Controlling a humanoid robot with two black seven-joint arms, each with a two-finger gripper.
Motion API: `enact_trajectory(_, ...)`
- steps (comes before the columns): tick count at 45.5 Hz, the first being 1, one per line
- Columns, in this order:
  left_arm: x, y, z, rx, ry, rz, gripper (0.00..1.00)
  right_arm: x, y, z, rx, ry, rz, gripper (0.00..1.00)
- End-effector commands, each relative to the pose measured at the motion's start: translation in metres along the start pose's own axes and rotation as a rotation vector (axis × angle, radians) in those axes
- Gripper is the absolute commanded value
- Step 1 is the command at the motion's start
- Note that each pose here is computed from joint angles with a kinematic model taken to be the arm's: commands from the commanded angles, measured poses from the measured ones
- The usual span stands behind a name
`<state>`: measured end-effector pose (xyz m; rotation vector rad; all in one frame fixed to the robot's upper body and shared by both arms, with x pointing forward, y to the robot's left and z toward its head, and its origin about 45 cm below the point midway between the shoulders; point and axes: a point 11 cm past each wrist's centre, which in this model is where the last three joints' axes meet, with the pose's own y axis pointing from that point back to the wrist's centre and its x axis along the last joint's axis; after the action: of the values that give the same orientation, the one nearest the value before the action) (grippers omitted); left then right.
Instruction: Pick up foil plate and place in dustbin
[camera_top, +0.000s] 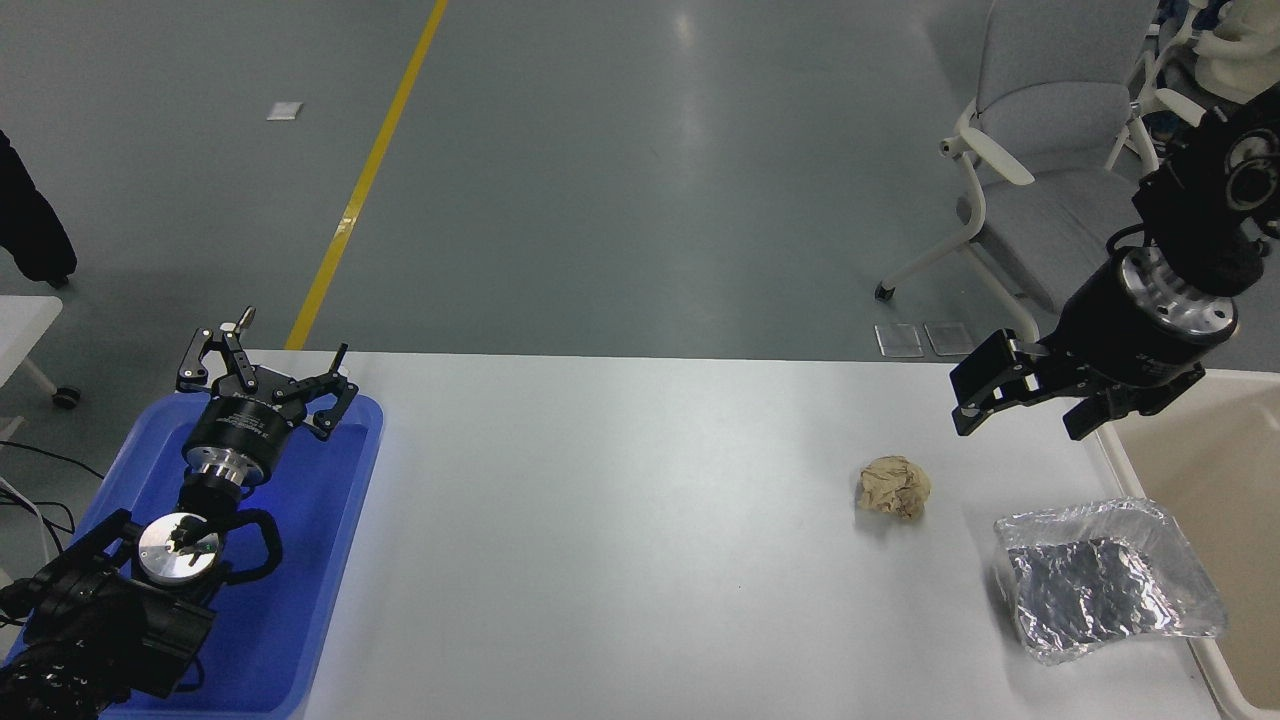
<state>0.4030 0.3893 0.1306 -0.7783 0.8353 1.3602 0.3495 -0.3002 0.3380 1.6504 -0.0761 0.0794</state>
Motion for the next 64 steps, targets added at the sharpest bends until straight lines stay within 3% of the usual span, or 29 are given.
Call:
enact_trajectory(1,0.000,0.000,0.000,-0.001,0.001,0.000,1.00,-0.002,-0.003,0.009,0.006,-0.036,-0.006,1.00)
enact_trajectory(13,0.000,0.000,0.000,0.000,-0.001,0.000,1.00,0.009,0.005,0.035,-0.040,-0.099,0.041,1.00)
enact_trajectory(27,0.000,0.000,0.000,0.000,0.000,0.000,1.00,-0.001,-0.011,0.060,-0.059,-0.158,0.004,1.00)
enact_trajectory(38,0.000,0.000,0.000,-0.001,0.001,0.000,1.00,0.007,-0.065,0.128,-0.253,-0.147,0.207,1.00)
enact_trajectory(44,0.000,0.000,0.000,0.000,0.000,0.000,1.00,-0.004,-0.090,0.149,-0.342,-0.033,0.210,1.00)
enact_trajectory(64,0.000,0.000,0.000,0.000,0.000,0.000,1.00,-0.048,-0.164,0.199,-0.436,0.068,0.203,1.00)
